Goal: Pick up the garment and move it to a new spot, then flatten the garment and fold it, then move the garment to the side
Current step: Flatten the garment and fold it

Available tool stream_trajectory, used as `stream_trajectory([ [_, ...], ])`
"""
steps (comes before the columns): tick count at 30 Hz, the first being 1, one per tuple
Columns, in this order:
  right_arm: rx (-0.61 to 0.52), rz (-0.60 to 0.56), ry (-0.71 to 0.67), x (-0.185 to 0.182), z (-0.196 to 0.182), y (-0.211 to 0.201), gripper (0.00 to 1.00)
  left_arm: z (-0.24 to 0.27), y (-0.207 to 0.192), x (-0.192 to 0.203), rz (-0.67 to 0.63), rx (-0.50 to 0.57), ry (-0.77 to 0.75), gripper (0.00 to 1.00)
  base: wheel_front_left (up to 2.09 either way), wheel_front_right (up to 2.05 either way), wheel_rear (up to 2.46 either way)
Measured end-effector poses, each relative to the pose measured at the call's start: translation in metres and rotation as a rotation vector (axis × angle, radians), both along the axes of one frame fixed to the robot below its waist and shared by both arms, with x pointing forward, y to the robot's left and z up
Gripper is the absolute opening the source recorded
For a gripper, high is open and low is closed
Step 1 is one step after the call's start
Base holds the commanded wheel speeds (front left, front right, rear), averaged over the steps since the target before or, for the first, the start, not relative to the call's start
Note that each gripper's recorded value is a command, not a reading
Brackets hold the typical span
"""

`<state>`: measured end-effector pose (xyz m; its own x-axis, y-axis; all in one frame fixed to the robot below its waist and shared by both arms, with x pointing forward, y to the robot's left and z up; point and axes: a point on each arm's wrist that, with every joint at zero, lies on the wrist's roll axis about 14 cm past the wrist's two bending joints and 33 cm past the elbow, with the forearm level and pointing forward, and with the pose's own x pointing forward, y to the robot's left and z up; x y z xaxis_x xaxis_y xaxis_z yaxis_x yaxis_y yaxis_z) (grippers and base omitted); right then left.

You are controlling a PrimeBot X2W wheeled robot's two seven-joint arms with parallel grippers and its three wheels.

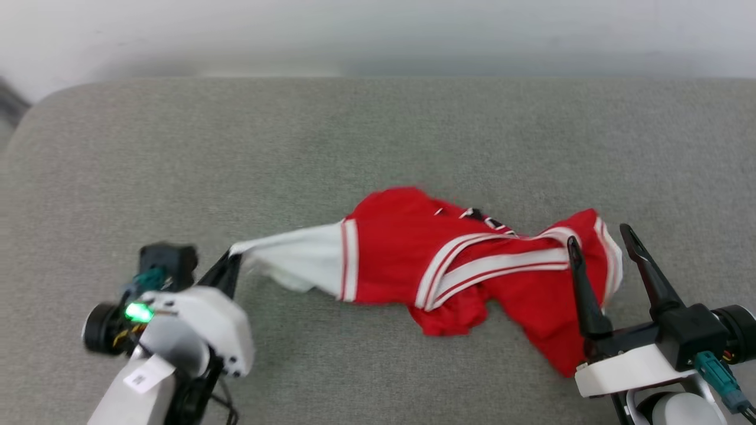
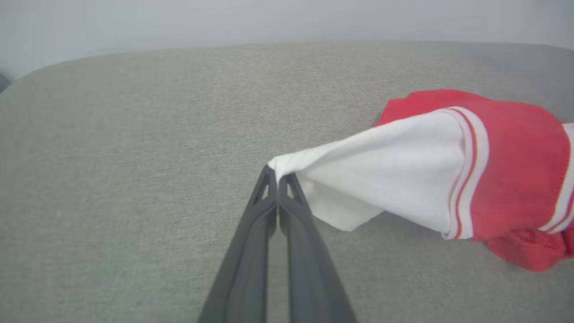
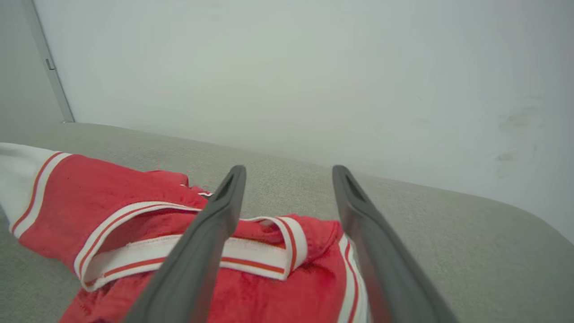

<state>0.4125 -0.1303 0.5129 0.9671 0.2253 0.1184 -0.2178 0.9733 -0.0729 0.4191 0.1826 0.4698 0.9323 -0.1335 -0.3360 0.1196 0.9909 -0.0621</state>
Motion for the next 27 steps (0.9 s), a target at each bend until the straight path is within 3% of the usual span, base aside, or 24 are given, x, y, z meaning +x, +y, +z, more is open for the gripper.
stream_trajectory([
  [7, 0.001, 0.023, -0.004, -0.002, 0.002, 0.008, 1.0, -0.038, 0.03, -0.049, 0.07, 0.005, 0.139, 0.0, 0.0, 0.0, 0.0],
  [8, 0.0, 0.023, 0.0, -0.002, 0.001, 0.008, 1.0, -0.043, 0.029, -0.053, 0.065, 0.001, 0.152, 0.45, 0.0, 0.0, 0.0],
  [9, 0.0, 0.023, 0.003, -0.003, 0.0, 0.008, 1.0, -0.046, 0.029, -0.056, 0.067, -0.002, 0.156, 1.0, 0.0, 0.0, 0.0],
  [13, -0.002, 0.017, 0.007, -0.004, -0.001, 0.006, 1.0, -0.039, 0.02, -0.053, 0.059, -0.044, 0.079, 1.0, 0.0, 0.0, 0.0],
  [24, -0.001, -0.005, -0.009, -0.008, 0.007, -0.001, 1.0, 0.05, -0.002, -0.04, -0.034, -0.059, -0.409, 1.0, 0.0, 0.0, 0.0],
  [27, 0.012, -0.046, 0.064, -0.008, -0.006, -0.014, 1.0, 0.064, -0.005, -0.042, -0.047, -0.03, -0.471, 1.0, 0.0, 0.0, 0.0],
])
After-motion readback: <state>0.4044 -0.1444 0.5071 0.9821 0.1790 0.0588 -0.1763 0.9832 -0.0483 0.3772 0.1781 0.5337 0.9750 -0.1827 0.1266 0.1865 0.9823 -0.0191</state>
